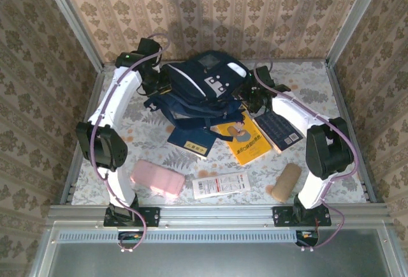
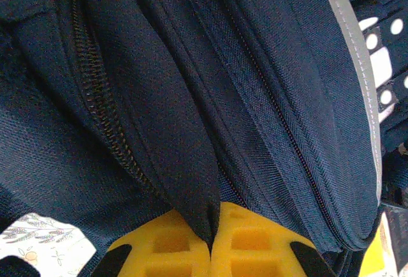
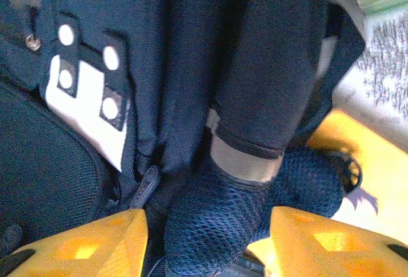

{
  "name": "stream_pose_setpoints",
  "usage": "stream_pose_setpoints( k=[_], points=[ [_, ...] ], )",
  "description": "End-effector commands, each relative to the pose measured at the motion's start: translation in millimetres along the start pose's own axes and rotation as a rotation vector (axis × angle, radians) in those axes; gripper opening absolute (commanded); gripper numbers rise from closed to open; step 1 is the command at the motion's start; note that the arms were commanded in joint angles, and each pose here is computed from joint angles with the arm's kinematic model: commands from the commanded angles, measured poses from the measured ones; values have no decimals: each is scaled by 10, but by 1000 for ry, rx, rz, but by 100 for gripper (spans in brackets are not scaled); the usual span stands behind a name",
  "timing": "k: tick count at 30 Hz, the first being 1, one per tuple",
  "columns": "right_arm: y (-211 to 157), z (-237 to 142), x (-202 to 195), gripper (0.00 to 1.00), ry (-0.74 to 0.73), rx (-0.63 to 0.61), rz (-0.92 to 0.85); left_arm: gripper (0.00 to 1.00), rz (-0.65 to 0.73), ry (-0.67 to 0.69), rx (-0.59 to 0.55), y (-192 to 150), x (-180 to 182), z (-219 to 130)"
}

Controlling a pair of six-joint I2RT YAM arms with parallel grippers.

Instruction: Pack the student bag

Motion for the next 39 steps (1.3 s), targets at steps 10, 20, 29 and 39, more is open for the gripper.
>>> stream_pose_setpoints(
  k=[10, 20, 29, 39],
  points=[
    [8, 484, 74, 52, 79, 105, 250, 0, 78, -54, -78, 95, -49, -115],
    [122, 244, 239, 0, 151, 35, 306, 0, 101, -38, -81, 272, -69, 159],
    [258, -298, 350, 0, 118, -84, 154, 0, -103, -185, -65, 543, 18, 43],
    [149, -255, 212, 0, 18, -80, -93, 0, -211, -432, 43, 405, -173, -127]
  ],
)
Point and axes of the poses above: each hand's point on the last joint's axis, 136 mm out from that joint toward the fingers, its own z axis out along the fingers, its own x axis along the line the jaws close on, y = z × x, the point moved 2 cm from there along -z, back along the fingers, and after that the axes turned 12 degrees about -z, right-handed, at the moved point
